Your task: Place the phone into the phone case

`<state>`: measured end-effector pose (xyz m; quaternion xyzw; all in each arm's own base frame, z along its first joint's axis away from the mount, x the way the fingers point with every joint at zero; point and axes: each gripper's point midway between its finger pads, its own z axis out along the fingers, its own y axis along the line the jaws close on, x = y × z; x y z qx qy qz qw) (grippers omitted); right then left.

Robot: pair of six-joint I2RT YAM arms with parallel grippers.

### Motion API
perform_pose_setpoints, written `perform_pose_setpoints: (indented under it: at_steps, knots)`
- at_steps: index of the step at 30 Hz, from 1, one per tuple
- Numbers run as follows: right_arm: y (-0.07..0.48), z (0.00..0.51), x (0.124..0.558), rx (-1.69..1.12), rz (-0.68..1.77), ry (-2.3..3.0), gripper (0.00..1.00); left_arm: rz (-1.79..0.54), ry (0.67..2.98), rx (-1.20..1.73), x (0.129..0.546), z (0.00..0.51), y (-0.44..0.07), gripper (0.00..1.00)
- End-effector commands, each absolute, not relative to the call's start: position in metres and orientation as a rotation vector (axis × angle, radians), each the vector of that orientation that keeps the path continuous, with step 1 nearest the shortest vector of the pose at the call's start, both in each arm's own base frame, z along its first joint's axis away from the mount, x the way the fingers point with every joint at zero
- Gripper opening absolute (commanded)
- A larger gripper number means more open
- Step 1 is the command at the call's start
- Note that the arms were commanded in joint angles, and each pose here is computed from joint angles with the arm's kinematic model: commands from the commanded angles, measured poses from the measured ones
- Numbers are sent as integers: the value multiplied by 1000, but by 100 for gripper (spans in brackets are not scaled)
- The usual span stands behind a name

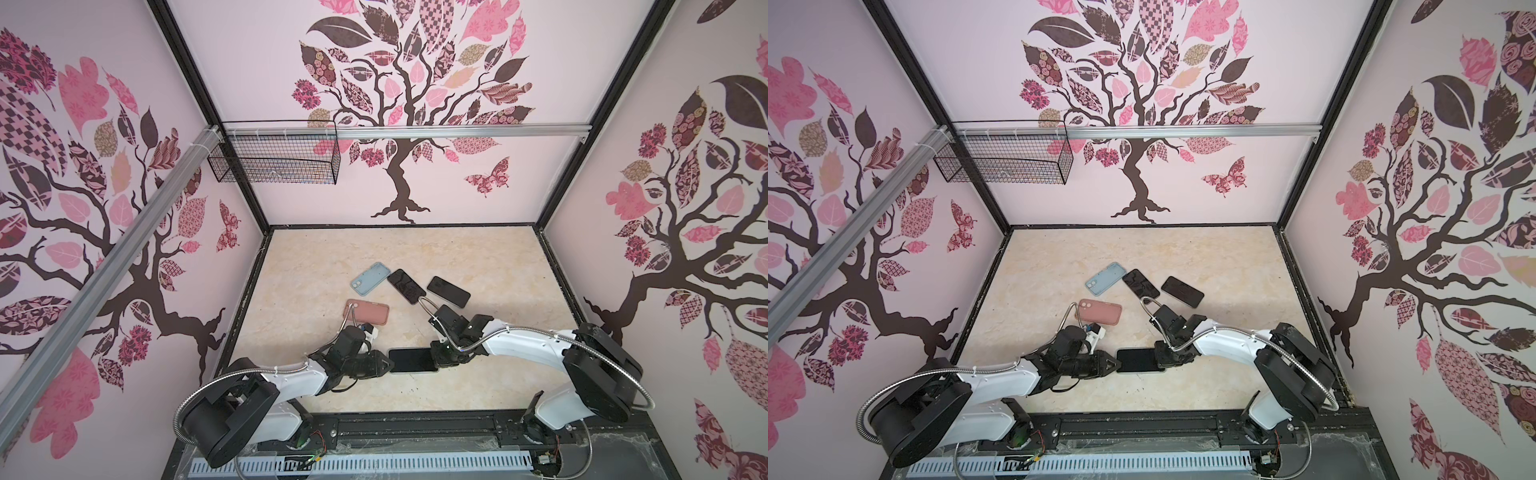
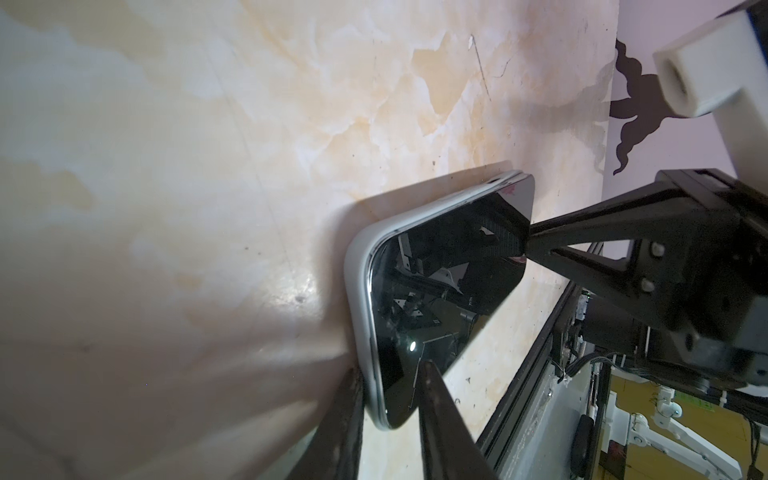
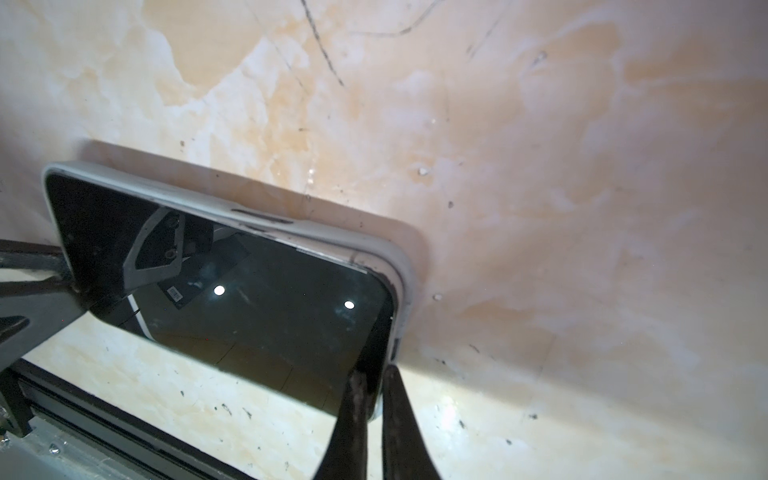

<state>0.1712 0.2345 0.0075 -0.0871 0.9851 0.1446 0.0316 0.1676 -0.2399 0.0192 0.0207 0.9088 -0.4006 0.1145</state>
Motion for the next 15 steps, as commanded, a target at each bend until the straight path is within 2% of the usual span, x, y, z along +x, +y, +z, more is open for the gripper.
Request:
perform_pose_setpoints:
  at_steps: [1,5,15]
  knots:
    - [234,-88,122,-497,430,3094,2,-1000,2777,36,151,-13,-218,27]
    - [238,-62,135,-490,410,3034,7,-930,2798,38,149,-12,-209,28]
    - [246,2,164,-481,413,2901,17,-920,2767,48,150,-4,-205,28]
